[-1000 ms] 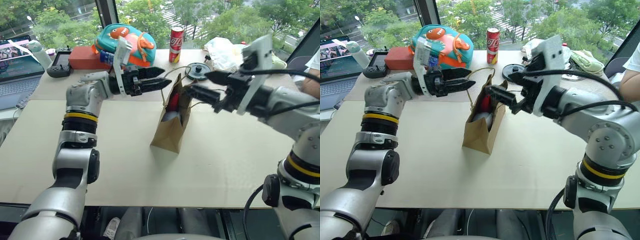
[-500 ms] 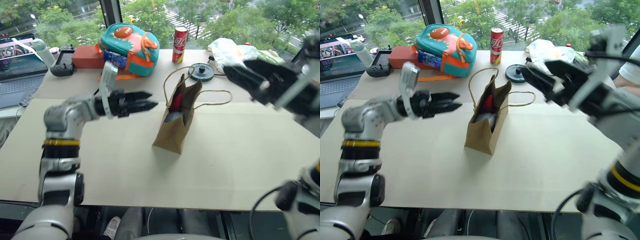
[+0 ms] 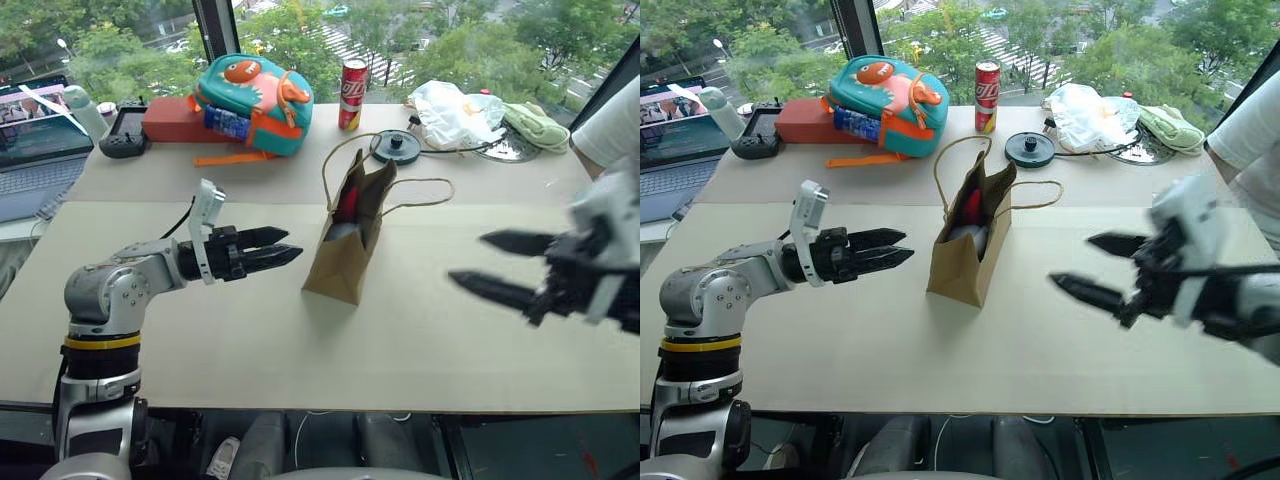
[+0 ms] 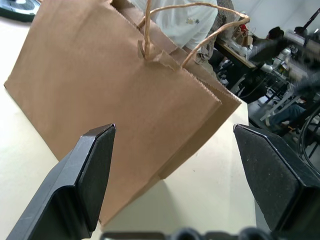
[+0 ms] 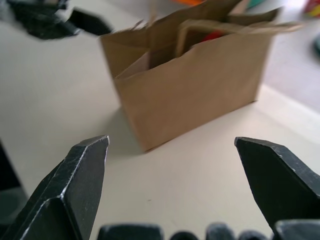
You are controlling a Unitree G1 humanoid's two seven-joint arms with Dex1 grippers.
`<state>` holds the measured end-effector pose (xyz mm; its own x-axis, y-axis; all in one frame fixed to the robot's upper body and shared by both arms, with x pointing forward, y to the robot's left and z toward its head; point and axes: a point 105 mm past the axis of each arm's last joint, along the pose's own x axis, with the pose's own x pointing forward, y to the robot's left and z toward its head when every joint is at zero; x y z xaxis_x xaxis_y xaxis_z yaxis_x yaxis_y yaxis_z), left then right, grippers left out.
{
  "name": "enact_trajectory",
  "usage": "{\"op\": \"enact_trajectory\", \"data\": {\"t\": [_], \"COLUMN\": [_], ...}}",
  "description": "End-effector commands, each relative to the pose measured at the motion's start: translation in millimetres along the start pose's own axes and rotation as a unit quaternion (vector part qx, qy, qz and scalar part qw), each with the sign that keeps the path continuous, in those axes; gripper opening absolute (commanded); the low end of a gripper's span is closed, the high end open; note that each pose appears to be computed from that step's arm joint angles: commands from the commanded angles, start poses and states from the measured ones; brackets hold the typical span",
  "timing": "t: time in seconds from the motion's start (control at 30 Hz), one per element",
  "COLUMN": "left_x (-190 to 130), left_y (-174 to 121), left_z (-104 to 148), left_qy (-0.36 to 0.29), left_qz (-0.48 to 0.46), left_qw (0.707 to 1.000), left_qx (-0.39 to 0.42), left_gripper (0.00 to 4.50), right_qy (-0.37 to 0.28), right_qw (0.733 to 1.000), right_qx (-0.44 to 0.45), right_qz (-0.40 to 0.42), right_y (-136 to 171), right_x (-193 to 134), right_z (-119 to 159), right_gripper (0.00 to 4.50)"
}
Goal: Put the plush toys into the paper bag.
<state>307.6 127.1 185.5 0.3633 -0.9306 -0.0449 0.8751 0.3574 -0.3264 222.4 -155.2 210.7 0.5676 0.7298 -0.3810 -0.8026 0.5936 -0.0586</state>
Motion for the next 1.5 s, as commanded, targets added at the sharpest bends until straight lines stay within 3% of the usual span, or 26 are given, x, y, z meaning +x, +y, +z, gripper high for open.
{"op": "enact_trajectory", "data": {"t": [0.03,0.17,0.37,0.63,0.67,0.87,1.17,1.33,1.5], "left_x": [2.5,1.3,-2.5,-1.8,-1.8,-0.9,3.1,17.5,11.4], "left_y": [-3.1,-4.3,-7.9,-5.9,-4.3,0.5,21.5,4.7,-1.2], "left_z": [6.0,-7.7,-13.1,-9.3,-8.3,-8.9,-7.2,-15.4,-20.1], "left_qy": [-0.006,0.018,0.022,0.016,0.017,0.034,0.042,0.036,0.043], "left_qz": [-0.004,-0.005,-0.01,-0.008,-0.006,-0.003,0.041,0.004,-0.005], "left_qw": [0.999,0.998,0.997,0.997,0.996,0.993,0.985,0.986,0.989], "left_qx": [0.033,0.056,0.069,0.081,0.086,0.115,0.164,0.161,0.143], "left_gripper": [4.05,4.05,4.05,4.05,4.28,4.28,4.28,4.28,4.28], "right_qy": [-0.009,0.04,0.044,-0.058,-0.066,-0.094,-0.101,-0.099,-0.101], "right_qw": [1.0,0.998,0.993,0.996,0.995,0.993,0.993,0.993,0.993], "right_qx": [-0.025,-0.049,-0.066,-0.068,-0.067,-0.062,-0.057,-0.051,-0.045], "right_qz": [0.008,-0.026,-0.083,-0.026,-0.025,-0.035,-0.032,-0.032,-0.038], "right_y": [6.4,-6.3,-35.2,-17.8,-17.5,-21.8,-20.1,-19.7,-22.2], "right_x": [31.7,59.9,63.4,88.4,94.2,117.9,125.0,128.4,133.6], "right_z": [-2.1,-24.0,-29.6,17.8,23.9,47.9,53.2,52.0,55.2], "right_gripper": [4.5,4.5,4.5,4.5,4.5,4.5,4.5,4.5,4.5]}}
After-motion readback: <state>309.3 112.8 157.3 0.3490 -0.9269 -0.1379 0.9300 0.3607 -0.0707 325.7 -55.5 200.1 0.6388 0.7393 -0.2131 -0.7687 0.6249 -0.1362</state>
